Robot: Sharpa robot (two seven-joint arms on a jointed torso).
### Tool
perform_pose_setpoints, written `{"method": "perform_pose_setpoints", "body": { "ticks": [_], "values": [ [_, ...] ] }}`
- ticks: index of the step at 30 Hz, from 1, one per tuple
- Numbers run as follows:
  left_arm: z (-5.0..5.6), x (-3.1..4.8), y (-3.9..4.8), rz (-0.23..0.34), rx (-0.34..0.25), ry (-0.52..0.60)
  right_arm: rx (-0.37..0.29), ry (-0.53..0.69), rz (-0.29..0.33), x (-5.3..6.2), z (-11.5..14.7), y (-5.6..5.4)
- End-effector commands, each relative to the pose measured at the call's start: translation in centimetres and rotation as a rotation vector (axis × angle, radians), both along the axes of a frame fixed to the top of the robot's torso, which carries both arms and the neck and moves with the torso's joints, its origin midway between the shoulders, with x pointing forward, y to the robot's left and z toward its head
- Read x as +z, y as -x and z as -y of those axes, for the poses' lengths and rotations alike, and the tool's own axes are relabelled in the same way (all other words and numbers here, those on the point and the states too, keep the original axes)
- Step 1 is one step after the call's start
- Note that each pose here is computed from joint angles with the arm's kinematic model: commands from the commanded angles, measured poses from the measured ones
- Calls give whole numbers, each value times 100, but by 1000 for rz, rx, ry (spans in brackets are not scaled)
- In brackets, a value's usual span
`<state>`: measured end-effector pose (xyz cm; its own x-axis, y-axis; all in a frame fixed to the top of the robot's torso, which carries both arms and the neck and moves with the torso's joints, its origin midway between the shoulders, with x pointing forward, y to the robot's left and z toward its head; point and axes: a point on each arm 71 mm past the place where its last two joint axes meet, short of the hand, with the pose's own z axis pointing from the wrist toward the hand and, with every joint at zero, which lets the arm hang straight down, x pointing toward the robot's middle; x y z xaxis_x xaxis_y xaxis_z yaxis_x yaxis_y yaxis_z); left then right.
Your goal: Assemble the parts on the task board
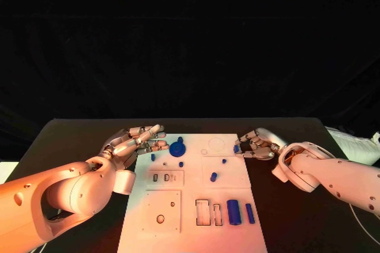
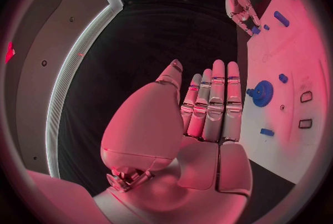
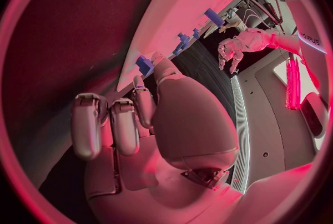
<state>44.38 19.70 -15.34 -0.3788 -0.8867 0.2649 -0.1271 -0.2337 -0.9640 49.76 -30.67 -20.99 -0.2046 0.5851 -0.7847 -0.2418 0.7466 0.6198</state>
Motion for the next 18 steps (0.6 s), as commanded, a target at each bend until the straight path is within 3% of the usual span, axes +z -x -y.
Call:
{"method": "perform_pose_setpoints", "body": {
  "ticks": [1,18],
  "values": [
    [22,13,6,8,-19,14,5,22,1,-15,-17,-5],
    [23,12,4,6,-19,14,7,42,-5,-44,-51,-40]
  ]
}}
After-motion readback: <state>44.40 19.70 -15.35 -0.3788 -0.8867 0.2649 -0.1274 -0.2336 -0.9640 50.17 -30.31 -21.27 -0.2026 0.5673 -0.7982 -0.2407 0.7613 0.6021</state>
